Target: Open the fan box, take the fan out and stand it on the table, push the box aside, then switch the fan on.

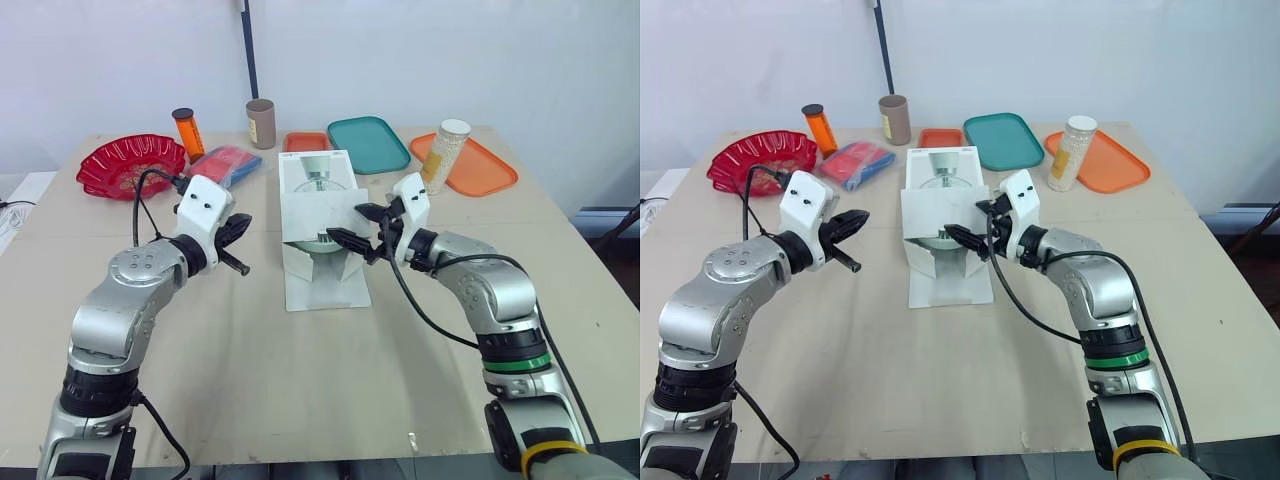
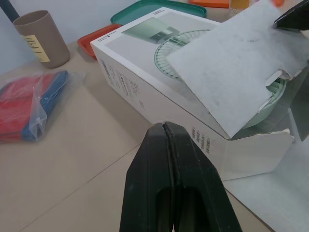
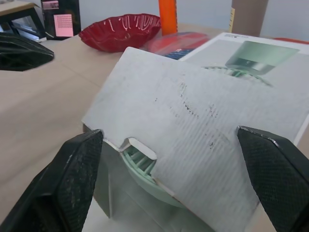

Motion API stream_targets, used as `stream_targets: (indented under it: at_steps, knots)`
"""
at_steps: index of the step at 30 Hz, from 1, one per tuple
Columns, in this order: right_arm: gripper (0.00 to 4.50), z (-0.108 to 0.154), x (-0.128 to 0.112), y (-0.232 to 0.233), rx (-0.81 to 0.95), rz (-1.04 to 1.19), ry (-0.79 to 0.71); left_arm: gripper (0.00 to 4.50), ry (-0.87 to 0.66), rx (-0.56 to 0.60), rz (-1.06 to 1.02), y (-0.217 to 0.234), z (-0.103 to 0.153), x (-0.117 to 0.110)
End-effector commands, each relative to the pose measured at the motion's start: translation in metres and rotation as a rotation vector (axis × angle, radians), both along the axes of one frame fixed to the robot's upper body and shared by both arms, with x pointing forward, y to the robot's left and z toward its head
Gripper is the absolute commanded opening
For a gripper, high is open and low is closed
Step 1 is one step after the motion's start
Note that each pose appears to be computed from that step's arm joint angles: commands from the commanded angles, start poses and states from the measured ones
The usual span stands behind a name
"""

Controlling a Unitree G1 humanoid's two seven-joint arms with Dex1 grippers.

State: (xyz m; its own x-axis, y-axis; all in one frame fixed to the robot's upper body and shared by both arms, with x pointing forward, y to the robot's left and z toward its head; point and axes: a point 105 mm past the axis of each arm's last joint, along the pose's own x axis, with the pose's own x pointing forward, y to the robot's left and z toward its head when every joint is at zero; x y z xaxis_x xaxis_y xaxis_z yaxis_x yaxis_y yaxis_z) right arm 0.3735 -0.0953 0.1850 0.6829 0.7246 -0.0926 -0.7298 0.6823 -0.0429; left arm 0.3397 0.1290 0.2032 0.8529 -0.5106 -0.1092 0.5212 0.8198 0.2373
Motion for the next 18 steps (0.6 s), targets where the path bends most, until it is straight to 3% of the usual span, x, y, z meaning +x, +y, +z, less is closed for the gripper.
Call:
stream_targets:
  at_steps: [1,8,18]
  knots:
    - [4.5,0.014,0.002,0.004,-0.006,0.003,-0.049,0.03,-0.057,-0.002,-0.072,-0.022,0.014,0.002]
    - [4.5,0.011,0.001,0.006,-0.013,-0.001,-0.042,0.03,-0.013,0.012,-0.141,-0.062,0.005,0.029]
    - [4.5,0.01,-0.001,0.004,-0.007,-0.014,-0.047,0.03,0.064,0.06,-0.145,-0.076,-0.017,0.056]
